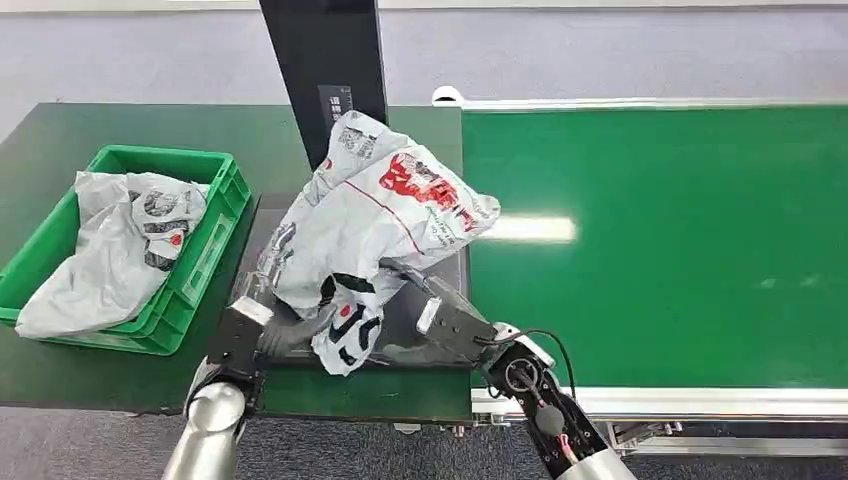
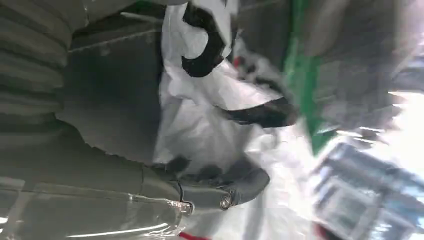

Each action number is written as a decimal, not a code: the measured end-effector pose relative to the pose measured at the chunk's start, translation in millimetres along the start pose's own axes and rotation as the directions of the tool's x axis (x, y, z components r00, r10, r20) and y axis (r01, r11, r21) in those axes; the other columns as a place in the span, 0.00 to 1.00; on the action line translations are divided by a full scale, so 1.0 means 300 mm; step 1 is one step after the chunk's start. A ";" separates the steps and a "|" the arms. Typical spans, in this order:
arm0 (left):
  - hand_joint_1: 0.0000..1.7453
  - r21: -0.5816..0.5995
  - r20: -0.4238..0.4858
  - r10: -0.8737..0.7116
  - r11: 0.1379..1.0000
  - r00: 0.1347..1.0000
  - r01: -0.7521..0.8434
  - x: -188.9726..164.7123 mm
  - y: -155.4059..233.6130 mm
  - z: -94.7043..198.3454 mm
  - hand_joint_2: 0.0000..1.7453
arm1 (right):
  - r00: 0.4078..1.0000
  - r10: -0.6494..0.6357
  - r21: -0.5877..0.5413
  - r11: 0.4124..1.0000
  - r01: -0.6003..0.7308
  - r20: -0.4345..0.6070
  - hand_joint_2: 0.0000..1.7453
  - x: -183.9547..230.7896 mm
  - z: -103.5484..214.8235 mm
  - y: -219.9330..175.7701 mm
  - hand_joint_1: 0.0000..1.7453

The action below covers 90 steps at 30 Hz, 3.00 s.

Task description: Moved the parcel from conveyor to table for the left to box.

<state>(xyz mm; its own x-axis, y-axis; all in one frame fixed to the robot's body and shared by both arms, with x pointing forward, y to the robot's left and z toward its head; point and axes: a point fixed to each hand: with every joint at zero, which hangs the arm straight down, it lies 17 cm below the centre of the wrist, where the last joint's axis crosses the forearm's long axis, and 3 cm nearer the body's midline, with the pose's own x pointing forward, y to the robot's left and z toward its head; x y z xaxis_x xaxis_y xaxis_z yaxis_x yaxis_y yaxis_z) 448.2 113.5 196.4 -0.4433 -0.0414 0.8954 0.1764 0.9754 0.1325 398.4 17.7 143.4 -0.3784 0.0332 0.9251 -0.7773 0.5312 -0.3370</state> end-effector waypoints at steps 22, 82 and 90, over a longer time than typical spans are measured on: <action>0.00 -0.172 -0.151 -0.013 0.985 0.988 -0.013 -0.192 -0.223 -0.029 1.00 | 0.638 -0.126 -0.035 0.972 0.234 0.760 1.00 0.872 0.428 -0.353 0.00; 1.00 0.413 -0.639 -0.748 -0.138 0.178 0.900 0.281 1.374 0.041 1.00 | 0.754 0.039 -0.388 0.874 0.292 0.656 1.00 0.719 0.532 -0.446 0.00; 0.13 0.353 -0.633 -0.751 -0.067 0.186 0.933 0.168 1.454 -0.011 1.00 | 0.767 0.034 -0.406 0.863 0.301 0.641 1.00 0.688 0.524 -0.470 0.00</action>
<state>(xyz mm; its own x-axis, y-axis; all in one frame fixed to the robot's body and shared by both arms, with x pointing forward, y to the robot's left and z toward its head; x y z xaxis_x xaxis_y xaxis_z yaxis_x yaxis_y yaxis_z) 505.7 536.2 300.9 0.3415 -0.8777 0.3362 -0.7358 -0.0271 0.6767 351.0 -183.5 354.3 -0.6383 -0.4991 0.5860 -0.5808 0.8119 0.0588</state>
